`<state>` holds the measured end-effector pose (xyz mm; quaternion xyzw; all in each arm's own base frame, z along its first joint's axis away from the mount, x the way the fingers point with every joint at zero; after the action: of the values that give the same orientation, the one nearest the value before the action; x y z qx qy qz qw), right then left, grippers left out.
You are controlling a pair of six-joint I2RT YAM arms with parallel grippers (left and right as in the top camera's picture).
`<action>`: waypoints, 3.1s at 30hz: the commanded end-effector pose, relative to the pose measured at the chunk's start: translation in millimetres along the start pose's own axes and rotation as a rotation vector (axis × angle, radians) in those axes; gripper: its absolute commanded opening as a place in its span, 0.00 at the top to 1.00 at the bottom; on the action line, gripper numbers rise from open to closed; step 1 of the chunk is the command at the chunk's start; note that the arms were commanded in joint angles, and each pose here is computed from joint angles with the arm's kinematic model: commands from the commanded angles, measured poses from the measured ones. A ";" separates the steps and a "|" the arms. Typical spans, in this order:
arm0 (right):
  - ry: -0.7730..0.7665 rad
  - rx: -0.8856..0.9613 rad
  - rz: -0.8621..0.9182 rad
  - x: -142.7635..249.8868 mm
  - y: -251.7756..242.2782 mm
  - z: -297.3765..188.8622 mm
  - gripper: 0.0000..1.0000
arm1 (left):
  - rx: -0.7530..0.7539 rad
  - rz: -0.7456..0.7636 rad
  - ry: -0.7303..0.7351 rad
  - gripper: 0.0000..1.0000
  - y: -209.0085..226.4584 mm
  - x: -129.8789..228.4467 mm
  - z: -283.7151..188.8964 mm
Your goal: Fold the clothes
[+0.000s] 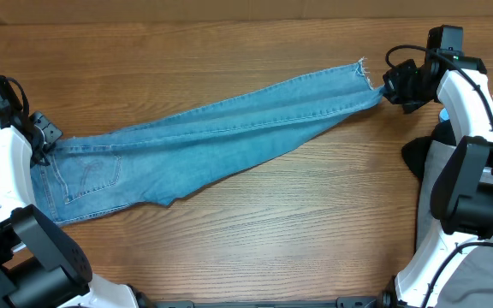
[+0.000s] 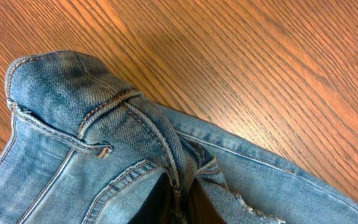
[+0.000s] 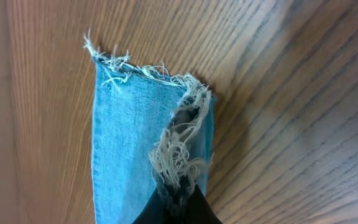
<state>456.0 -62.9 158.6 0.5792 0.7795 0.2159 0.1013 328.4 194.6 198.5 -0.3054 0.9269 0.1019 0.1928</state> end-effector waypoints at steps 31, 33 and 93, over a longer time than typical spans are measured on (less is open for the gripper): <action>0.124 -0.001 -0.518 48.1 13.3 19.1 0.96 | -0.035 -0.036 -0.043 0.73 8.3 -10.6 -6.0; 0.134 0.005 -0.512 59.4 16.1 29.7 0.96 | -0.027 -0.036 -0.041 0.73 7.6 -10.5 -5.9; 0.077 -0.015 -0.630 -1.2 -5.2 52.7 0.04 | -0.053 -0.255 0.459 0.79 85.0 129.1 52.6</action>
<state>473.5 -52.7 122.0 0.2986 0.9211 0.2016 0.1475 190.7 209.5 98.6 -0.4535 0.8881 0.0621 -0.0414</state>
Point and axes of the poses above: each gripper's point midway between its finger pads, its own z axis out along the fingers, its own y axis along the line the jaws close on, x = y × z, the point moved 9 cm from there along -z, back along the fingers, and after that the axes turned 14 degrees about z, right-handed, at the moved point
